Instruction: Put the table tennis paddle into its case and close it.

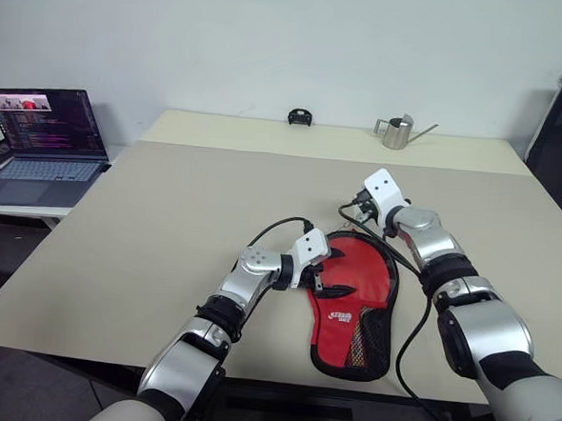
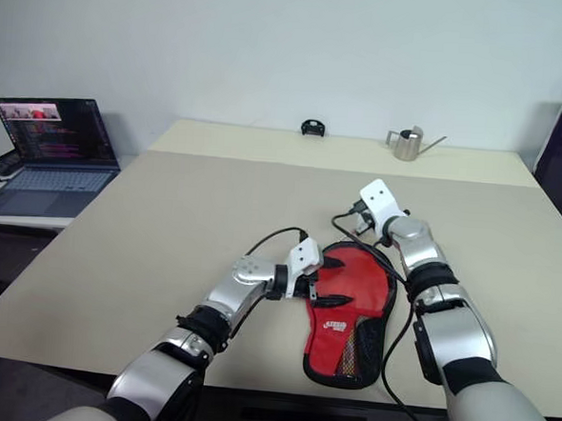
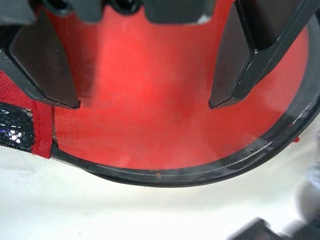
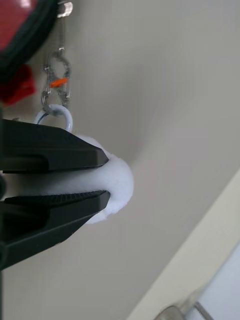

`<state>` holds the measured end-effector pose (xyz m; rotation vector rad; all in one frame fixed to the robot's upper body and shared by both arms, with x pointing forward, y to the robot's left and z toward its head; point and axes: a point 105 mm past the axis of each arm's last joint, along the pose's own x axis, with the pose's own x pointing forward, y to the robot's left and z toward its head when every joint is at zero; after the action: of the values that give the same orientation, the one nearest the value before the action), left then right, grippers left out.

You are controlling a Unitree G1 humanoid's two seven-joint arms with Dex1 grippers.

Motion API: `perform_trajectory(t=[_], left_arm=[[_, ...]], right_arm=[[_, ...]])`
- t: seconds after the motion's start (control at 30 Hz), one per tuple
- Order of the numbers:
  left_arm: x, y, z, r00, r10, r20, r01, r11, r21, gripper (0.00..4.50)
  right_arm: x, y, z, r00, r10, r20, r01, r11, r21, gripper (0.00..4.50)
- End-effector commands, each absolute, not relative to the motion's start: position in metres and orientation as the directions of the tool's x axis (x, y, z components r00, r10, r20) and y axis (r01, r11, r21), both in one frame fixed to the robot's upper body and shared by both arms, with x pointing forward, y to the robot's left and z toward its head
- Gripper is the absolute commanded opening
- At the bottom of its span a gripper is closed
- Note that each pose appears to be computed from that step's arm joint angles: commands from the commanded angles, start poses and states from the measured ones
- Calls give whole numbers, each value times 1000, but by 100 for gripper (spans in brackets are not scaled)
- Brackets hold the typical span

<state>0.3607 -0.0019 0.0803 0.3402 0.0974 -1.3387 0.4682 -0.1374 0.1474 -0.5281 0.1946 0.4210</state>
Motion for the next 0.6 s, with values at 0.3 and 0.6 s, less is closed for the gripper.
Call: perform_trajectory(t=[0.3,0.6], left_arm=[[348,-5,31,164,-866,-472,985,123,118,450],[345,-1,22,121,-828,-548,992,76,104,450]], right_arm=[[447,-181,176,926,290,-242,-375,792,-482,14],[417,-209,167,913,257,-316,-385,800,-461,14]])
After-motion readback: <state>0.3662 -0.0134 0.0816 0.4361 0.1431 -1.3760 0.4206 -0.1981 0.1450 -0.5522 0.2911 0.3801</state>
